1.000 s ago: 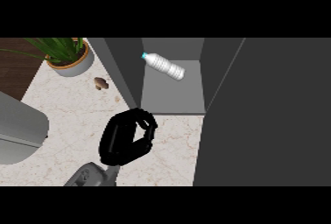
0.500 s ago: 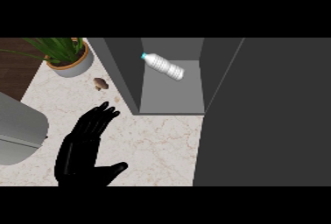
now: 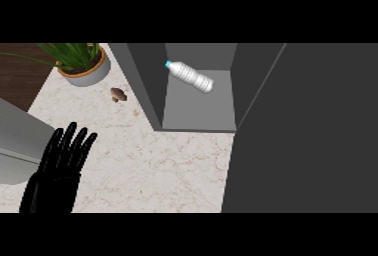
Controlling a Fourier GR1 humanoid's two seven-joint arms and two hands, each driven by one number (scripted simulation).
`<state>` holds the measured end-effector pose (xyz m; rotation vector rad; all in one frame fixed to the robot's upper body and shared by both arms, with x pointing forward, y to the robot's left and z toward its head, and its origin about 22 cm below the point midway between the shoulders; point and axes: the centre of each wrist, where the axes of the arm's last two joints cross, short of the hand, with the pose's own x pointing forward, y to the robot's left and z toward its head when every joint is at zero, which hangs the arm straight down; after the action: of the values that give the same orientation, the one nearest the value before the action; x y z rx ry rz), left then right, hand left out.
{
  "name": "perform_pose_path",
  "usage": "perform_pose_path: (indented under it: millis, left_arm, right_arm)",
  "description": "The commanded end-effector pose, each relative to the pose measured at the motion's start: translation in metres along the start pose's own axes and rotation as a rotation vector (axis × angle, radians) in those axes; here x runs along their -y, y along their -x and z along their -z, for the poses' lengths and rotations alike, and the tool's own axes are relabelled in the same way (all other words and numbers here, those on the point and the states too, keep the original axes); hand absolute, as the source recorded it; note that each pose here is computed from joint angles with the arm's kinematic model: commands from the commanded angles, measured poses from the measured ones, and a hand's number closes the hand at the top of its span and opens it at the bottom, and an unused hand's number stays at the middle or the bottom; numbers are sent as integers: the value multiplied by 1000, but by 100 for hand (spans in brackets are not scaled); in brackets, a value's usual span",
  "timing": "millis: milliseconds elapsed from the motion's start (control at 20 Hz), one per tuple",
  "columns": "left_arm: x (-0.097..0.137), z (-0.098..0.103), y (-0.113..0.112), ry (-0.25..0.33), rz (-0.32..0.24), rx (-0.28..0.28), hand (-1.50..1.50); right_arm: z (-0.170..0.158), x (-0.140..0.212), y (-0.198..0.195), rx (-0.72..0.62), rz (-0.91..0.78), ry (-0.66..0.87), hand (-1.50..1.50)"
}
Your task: Pick up the bottled water, place it into the cabinet and close the cabinet
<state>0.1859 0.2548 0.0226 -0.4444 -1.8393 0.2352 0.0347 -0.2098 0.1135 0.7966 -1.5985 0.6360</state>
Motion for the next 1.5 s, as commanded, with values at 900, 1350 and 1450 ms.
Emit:
perform_pose_path:
  millis: [900,1350,1450]
  left_arm:
    - [-49,-24,-57,92,-16,-13,-150]
    - [-54,-16,-66,137,-11,-16,-150]
    - [-53,-14,-69,154,-12,-26,-150]
  right_arm:
    - [43,-21,-17,83,32,-151,150]
    - [50,-8,-12,50,-58,-217,150]
    - [50,-3,-12,2,-112,-254,150]
